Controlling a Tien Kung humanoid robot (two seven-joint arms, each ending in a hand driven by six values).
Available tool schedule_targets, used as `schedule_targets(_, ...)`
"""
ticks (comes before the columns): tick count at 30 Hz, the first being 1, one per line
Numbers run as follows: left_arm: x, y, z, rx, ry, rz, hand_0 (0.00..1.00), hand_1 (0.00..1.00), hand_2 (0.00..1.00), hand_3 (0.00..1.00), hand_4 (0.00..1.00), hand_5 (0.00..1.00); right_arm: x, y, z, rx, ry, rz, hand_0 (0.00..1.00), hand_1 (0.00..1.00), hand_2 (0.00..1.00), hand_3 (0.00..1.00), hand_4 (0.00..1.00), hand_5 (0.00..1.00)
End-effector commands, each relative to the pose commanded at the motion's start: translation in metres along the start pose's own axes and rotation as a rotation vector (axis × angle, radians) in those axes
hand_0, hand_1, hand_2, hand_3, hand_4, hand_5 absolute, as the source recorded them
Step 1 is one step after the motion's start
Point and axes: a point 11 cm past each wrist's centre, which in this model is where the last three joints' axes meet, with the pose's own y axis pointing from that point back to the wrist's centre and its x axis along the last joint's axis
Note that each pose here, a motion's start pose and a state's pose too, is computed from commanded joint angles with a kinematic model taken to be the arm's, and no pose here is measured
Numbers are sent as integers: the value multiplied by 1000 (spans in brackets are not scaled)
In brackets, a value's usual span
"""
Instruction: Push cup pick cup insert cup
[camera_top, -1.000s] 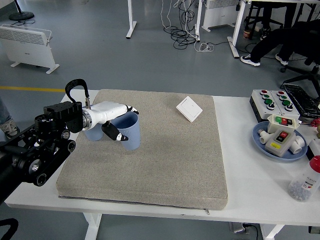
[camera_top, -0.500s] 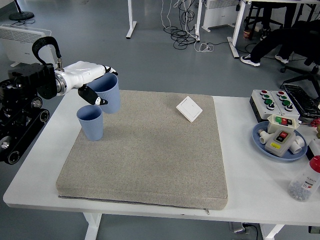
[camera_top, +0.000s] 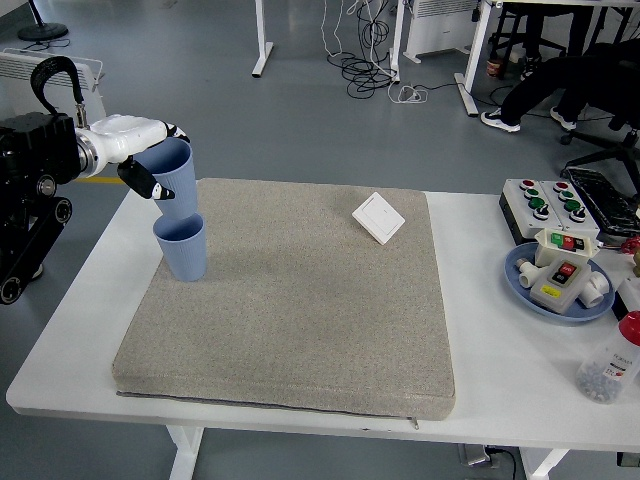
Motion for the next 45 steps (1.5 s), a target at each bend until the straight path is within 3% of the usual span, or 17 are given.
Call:
schedule_targets(16,-20,-14,-5,8,18,-47,507,484,464,398,567,2,0,0,-3,5,3,-1,774,683,680,568,131,469)
schedule_targets(28,-29,-17,-8,13,27,-59,508,506,484,402,588,2,0,0,-4,7,4,-1,774,683,680,568,130,469)
schedule_targets(29,-30,-18,-8,11,26,-58,459,585,613,556,693,55,0,0,-4,7,4,-1,774,683,680,568,130,469)
schedule_targets(34,-36,-20,-5,7,19,-66,459,585,613,556,693,55,0,1,-5,8,6,-1,774,683,680,568,130,469)
schedule_targets(35,-38,-20,-5,6,18,-68,567,682,751,700,813,189,0,1,-5,8,5,-1,774,683,680,568,129,469)
schedule_targets(40,-40,-21,-5,4,22,-69,567,682,751,700,813,189,0,1,-5,9,5,-1,774,683,680,568,129,469)
schedule_targets(41,-41,-21,-6,5,23,-71,711,795,910,829,926,321,0,1,-5,9,5,-1,774,683,680,568,129,468)
schedule_targets(45,-41,-22,-7,11,25,-66,711,795,910,829,926,321,0,1,-5,9,5,-1,774,683,680,568,129,468)
